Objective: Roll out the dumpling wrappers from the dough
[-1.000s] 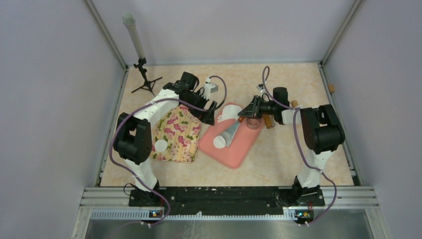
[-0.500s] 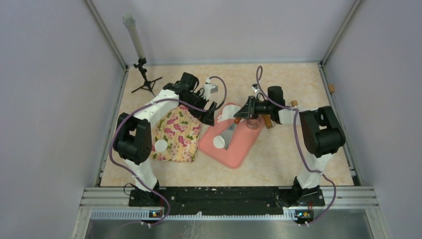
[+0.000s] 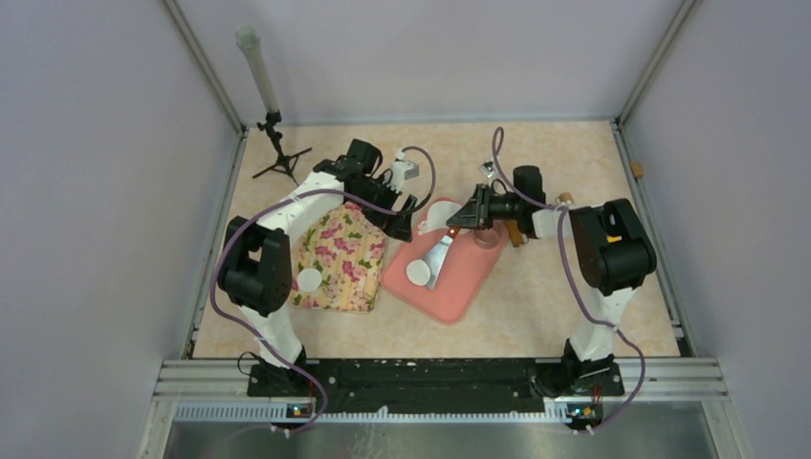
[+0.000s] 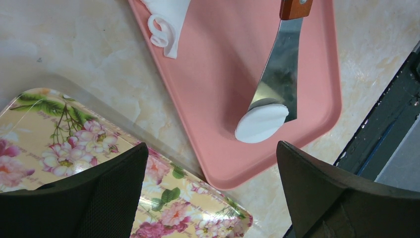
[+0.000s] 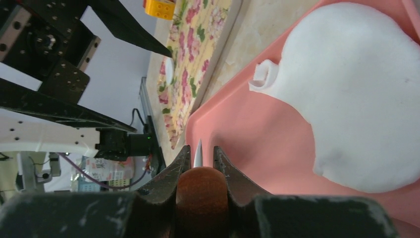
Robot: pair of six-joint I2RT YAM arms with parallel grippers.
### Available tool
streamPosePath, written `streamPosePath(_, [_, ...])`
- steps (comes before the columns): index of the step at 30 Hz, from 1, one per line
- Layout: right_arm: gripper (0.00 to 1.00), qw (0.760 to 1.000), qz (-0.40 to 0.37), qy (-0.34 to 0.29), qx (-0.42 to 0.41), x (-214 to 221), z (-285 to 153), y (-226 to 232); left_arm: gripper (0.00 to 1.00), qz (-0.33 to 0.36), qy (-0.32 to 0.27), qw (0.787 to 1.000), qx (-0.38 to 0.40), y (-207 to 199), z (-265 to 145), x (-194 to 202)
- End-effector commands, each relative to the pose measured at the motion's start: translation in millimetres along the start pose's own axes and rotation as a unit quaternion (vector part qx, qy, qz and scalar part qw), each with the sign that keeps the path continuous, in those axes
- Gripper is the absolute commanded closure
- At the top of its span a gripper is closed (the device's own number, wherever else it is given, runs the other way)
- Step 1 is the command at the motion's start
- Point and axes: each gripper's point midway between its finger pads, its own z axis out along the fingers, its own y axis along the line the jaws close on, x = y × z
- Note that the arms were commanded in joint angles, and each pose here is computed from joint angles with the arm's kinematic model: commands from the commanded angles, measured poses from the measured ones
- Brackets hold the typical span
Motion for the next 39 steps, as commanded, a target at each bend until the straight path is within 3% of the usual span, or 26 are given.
streamPosePath(1, [1.00, 0.998, -0.009, -0.022, -0.058, -22.9, -14.1, 28.4, 0.01, 0.019, -0.019, 1.000, -0.002, -3.2, -10.8, -9.3])
streamPosePath(7, [1.00, 0.995, -0.028, -0.045, -0.086, -40.9, -21.2, 56.8, 0.01, 0.009, -0.037, 0.999, 0.016, -2.5, -28.7, -18.9])
streamPosePath(14, [1.00, 0.993, -0.101, -0.058, -0.037, -65.9, 10.7, 74.3, 0.01, -0.010, -0.128, 0.991, -0.027, 26.3, -131.0, -30.2])
streamPosePath(21, [1.00, 0.989, -0.134, -0.061, -0.002, -84.8, 86.0, 98.8, 0.01, -0.063, -0.193, 0.971, -0.123, 52.3, -212.5, 15.9])
streamPosePath(29, [1.00, 0.993, -0.119, -0.001, -0.008, -60.5, 179.9, 103.6, 0.01, -0.123, -0.221, 0.945, -0.205, 59.6, -230.0, 74.2])
streamPosePath(39, [1.00, 0.990, -0.135, 0.027, 0.027, -45.5, 208.5, 89.7, 0.01, -0.133, -0.255, 0.931, -0.227, 55.8, -235.1, 81.9])
